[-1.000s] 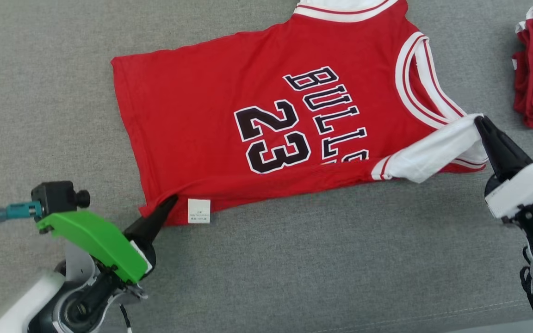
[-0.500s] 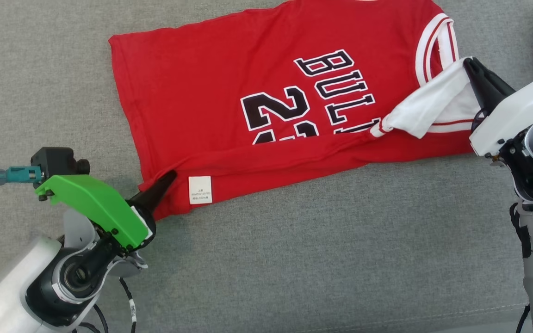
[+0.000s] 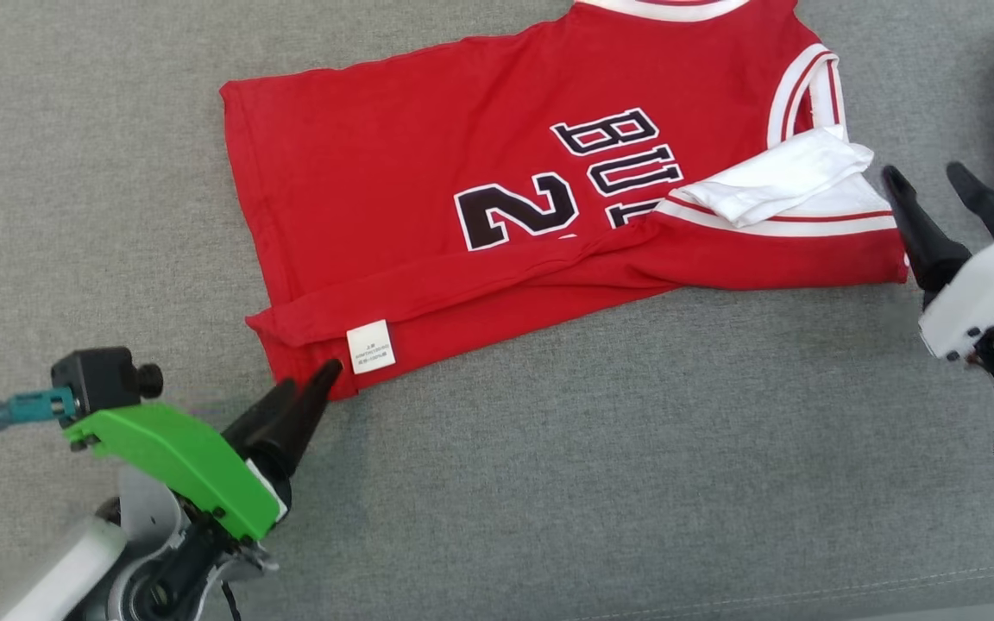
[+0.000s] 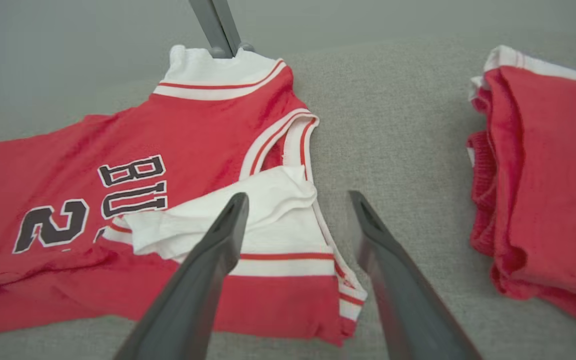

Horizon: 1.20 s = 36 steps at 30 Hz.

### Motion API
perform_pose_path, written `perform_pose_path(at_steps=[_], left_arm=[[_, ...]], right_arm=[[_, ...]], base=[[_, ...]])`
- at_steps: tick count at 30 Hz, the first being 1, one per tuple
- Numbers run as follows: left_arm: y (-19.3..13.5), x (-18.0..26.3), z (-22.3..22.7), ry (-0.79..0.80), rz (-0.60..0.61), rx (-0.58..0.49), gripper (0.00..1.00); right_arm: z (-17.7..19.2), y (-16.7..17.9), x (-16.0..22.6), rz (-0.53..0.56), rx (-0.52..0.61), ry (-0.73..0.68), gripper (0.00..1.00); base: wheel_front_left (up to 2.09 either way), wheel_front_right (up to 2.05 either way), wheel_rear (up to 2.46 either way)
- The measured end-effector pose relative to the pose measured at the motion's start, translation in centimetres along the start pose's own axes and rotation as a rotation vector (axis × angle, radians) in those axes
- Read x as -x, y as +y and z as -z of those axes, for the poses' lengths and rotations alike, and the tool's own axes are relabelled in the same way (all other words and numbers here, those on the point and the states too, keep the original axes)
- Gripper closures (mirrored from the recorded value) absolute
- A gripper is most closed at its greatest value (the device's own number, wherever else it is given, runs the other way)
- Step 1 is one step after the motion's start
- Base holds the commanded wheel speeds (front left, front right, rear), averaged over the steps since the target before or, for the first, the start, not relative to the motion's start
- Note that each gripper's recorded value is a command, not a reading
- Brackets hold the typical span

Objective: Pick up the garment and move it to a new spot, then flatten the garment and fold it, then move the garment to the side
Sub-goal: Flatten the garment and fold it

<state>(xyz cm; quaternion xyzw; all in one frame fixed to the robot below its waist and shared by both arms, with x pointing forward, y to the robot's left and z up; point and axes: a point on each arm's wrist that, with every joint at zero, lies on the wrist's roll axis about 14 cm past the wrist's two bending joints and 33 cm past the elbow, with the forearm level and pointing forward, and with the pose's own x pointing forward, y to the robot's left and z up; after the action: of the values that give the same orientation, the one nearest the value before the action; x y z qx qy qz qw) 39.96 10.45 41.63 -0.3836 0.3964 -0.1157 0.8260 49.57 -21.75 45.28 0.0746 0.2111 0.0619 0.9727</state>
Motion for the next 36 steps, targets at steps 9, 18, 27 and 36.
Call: perform_pose_path(at_steps=[9, 18, 27, 36], left_arm=[[2.2, -0.9, 2.6, 0.052, -0.053, -0.01, 0.0], [3.3, -2.2, 2.4, 0.056, -0.071, -0.014, 0.0], [3.5, -2.3, 3.6, 0.108, -0.066, -0.068, 0.68], [4.6, -2.5, 2.9, 0.138, -0.076, -0.183, 1.0]], right_arm=[[5.1, -2.6, 1.1, 0.06, 0.075, 0.186, 0.0], [8.4, -0.7, -0.1, -0.007, 0.052, 0.319, 0.0], [8.6, -1.3, 0.2, -0.002, 0.05, 0.363, 0.7], [8.5, -1.7, -0.4, 0.005, 0.054, 0.379, 1.0]], base=[[0.0, 0.0, 0.0], [0.0, 0.0, 0.0], [0.0, 0.0, 0.0], [0.0, 0.0, 0.0]])
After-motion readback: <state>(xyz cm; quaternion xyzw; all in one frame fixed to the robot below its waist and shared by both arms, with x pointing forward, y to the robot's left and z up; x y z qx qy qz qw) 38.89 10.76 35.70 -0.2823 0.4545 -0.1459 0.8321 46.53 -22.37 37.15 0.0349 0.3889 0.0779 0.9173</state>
